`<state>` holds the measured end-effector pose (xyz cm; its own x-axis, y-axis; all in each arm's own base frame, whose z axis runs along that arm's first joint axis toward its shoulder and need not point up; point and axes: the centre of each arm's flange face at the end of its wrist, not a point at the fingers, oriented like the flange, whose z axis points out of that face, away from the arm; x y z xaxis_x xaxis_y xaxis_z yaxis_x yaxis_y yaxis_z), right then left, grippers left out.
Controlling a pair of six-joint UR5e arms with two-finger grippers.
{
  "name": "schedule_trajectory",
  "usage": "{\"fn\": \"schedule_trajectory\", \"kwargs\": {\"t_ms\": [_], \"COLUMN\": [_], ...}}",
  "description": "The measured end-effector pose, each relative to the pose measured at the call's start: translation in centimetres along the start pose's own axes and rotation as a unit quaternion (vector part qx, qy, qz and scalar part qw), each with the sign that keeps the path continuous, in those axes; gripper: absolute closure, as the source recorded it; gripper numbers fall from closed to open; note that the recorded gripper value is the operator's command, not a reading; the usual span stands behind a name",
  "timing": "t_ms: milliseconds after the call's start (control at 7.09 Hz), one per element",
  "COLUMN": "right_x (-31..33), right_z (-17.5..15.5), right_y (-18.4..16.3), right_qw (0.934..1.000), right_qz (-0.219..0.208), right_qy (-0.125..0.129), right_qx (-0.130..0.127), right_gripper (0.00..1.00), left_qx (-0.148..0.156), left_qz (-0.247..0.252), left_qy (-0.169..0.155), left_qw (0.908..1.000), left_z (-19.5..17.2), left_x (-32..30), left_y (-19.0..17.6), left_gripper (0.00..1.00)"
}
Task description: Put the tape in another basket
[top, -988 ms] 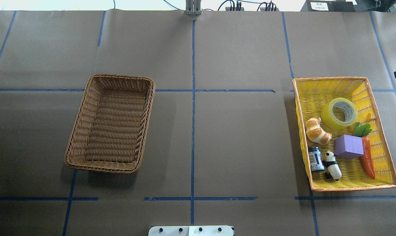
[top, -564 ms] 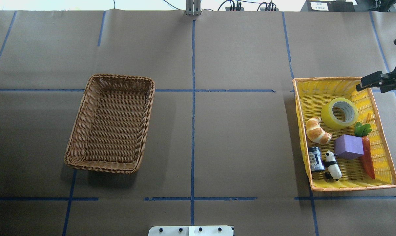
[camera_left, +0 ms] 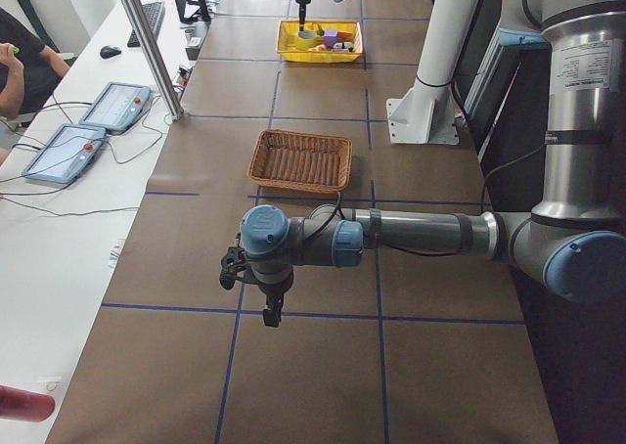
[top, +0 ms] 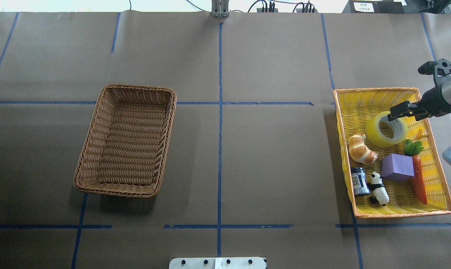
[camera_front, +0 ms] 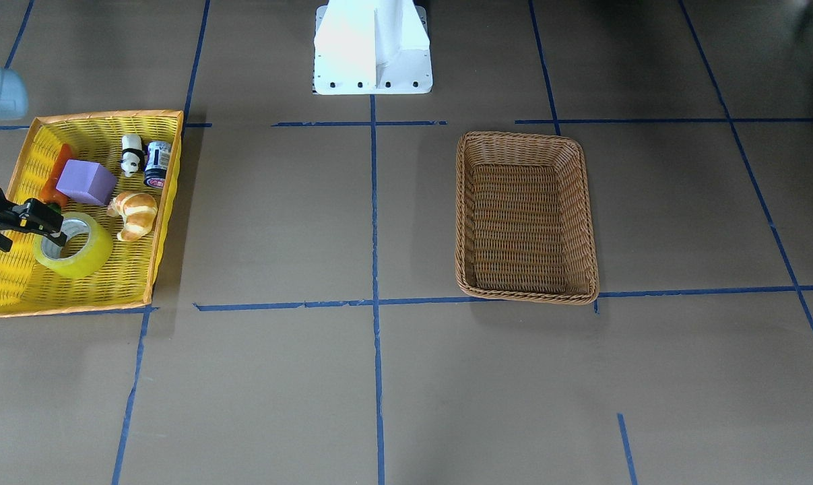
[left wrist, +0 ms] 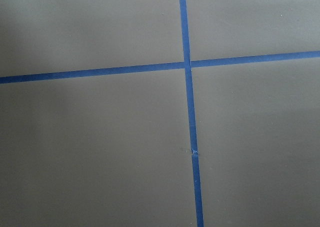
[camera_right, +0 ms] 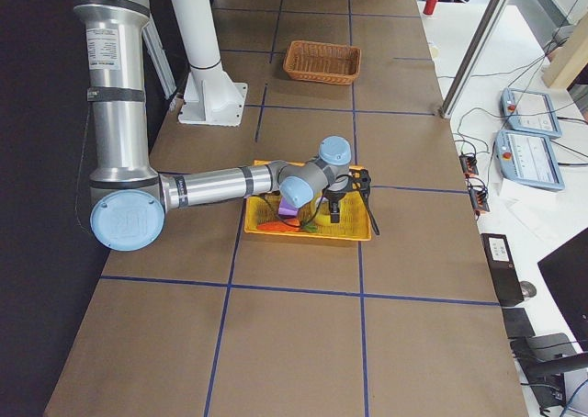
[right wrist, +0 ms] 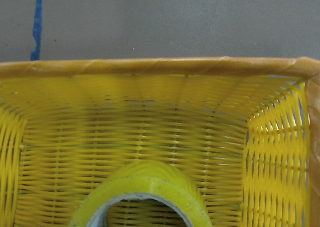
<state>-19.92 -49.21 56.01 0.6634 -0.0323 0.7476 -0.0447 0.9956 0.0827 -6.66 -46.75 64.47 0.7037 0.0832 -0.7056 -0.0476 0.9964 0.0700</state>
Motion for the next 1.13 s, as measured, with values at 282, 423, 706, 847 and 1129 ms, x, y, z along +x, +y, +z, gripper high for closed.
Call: {"fn": "schedule_trajectory", "kwargs": {"t_ms": [282,423,706,847,1129], "right_x": [0.6,0.8,0.8,0.8,0.9], "right_z": [0.7,1.3,2.7,3.1,3.5], "right_y": [0.4,0.5,0.9,1.0,1.0], "right_qw": [1.0000,0.9999,0.9996,0.9995,0.9994], "right_qz": [0.003,0.004,0.003,0.003,0.004], "right_qy": [0.005,0.008,0.013,0.015,0.020], "right_qx": [-0.007,-0.012,-0.024,-0.028,-0.029], "right_gripper": [0.00,0.00,0.01,0.17,0.55], "left_qx": [-0.001,-0.001,-0.001,-0.001,-0.001], "left_qz": [-0.001,-0.001,-0.003,-0.004,-0.003], "left_qy": [0.000,0.002,0.026,0.035,0.040], "left_qw": [1.0000,1.0000,0.9996,0.9994,0.9992], "left_z": [0.0,0.1,0.3,0.4,0.4], "left_x": [0.0,-0.1,0.2,0.3,0.4], "left_y": [0.0,0.0,0.0,0.0,0.0], "left_gripper": [0.00,0.00,0.00,0.00,0.00]}}
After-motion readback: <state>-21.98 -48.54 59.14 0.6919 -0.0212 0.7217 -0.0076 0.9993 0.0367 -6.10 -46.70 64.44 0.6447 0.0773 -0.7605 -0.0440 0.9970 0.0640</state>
